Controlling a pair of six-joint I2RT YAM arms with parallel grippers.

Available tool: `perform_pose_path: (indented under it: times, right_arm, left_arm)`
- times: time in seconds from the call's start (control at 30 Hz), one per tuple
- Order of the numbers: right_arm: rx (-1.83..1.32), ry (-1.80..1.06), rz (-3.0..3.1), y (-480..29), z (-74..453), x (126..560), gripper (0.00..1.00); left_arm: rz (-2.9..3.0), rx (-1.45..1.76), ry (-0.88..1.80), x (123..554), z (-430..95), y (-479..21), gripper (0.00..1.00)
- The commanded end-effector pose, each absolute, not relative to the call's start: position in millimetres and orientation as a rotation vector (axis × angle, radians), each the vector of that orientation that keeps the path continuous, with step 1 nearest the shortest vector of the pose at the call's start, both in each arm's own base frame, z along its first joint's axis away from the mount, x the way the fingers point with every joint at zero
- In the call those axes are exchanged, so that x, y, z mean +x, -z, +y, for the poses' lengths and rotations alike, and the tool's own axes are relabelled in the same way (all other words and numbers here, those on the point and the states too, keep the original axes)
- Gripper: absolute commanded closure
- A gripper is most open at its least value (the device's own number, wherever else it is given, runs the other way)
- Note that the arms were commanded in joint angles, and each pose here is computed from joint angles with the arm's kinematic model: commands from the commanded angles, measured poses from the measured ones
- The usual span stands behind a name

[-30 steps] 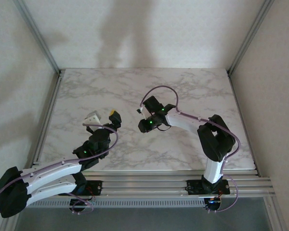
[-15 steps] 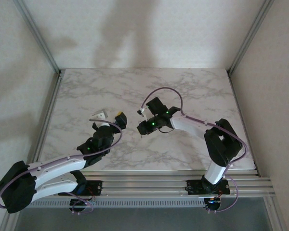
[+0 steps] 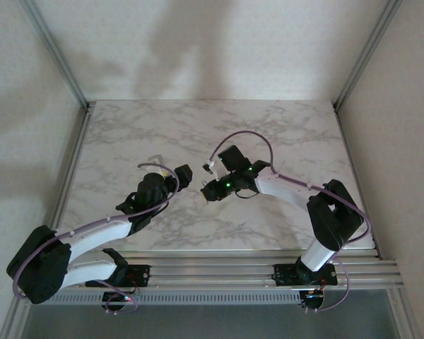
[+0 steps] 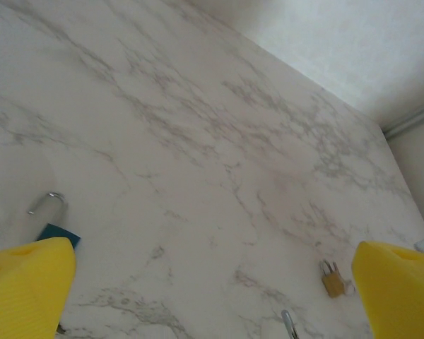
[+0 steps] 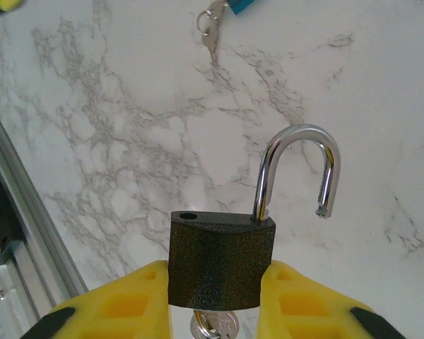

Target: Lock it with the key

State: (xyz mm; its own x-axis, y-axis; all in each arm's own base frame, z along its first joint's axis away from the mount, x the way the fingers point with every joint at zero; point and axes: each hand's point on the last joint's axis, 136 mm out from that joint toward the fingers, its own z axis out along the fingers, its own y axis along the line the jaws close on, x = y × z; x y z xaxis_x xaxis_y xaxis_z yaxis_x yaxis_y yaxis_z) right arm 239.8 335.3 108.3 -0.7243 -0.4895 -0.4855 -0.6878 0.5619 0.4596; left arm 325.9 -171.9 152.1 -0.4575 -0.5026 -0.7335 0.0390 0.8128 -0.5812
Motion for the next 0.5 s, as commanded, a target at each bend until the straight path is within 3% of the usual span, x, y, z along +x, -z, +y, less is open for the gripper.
perform_pose_path:
  times: [0.0, 0.47]
  right_arm:
    - [-1.032, -1.0, 2.404, -125, 344, 231, 0.75]
    - [-1.107, -1.05, 2.364, -127, 353, 218, 0.76]
  left_arm:
    - [1.991, -0.301, 0.816, 329, -197, -158, 0.01]
    - [2.115, -0.274, 1.005, 332, -224, -132, 0.13]
